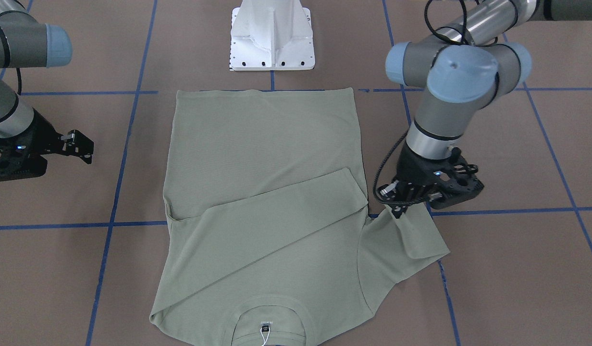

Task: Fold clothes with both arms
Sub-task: 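Carry the cuff with the left gripper across the shirt body, then release the sleeve and raise the left gripper away from the shirt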

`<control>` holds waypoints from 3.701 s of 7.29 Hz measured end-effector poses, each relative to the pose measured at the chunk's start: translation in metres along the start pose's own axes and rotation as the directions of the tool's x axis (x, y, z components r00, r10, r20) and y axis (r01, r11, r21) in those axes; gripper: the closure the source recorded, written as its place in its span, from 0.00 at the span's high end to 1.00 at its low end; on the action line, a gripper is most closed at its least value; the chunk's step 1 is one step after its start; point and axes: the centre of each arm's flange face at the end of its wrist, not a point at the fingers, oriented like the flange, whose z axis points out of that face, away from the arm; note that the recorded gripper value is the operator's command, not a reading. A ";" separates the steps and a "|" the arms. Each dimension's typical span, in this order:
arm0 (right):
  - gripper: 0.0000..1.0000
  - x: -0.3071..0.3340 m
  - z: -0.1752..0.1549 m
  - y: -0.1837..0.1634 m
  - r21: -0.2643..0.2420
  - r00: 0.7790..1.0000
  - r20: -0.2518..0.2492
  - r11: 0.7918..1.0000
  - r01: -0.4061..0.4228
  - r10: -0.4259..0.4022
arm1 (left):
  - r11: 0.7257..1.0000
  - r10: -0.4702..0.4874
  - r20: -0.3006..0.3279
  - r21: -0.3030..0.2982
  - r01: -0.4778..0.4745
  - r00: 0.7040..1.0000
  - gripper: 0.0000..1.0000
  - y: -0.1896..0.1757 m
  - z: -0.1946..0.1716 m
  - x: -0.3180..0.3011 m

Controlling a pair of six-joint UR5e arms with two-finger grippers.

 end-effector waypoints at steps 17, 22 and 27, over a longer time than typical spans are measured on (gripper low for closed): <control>1.00 -0.003 -0.005 -0.001 -0.004 1.000 0.024 1.000 -0.006 0.006 | 0.987 -0.136 -0.294 -0.119 0.105 0.946 1.00 0.255 0.052 0.248; 1.00 -0.037 -0.025 0.015 0.022 0.998 0.065 0.999 -0.028 0.026 | 0.989 -0.095 -0.210 -0.129 0.068 0.973 1.00 0.189 0.050 0.179; 1.00 -0.052 -0.028 0.023 0.035 0.996 0.092 0.999 -0.021 0.018 | 0.992 0.020 -0.031 0.123 -0.016 0.999 0.99 -0.004 0.103 0.077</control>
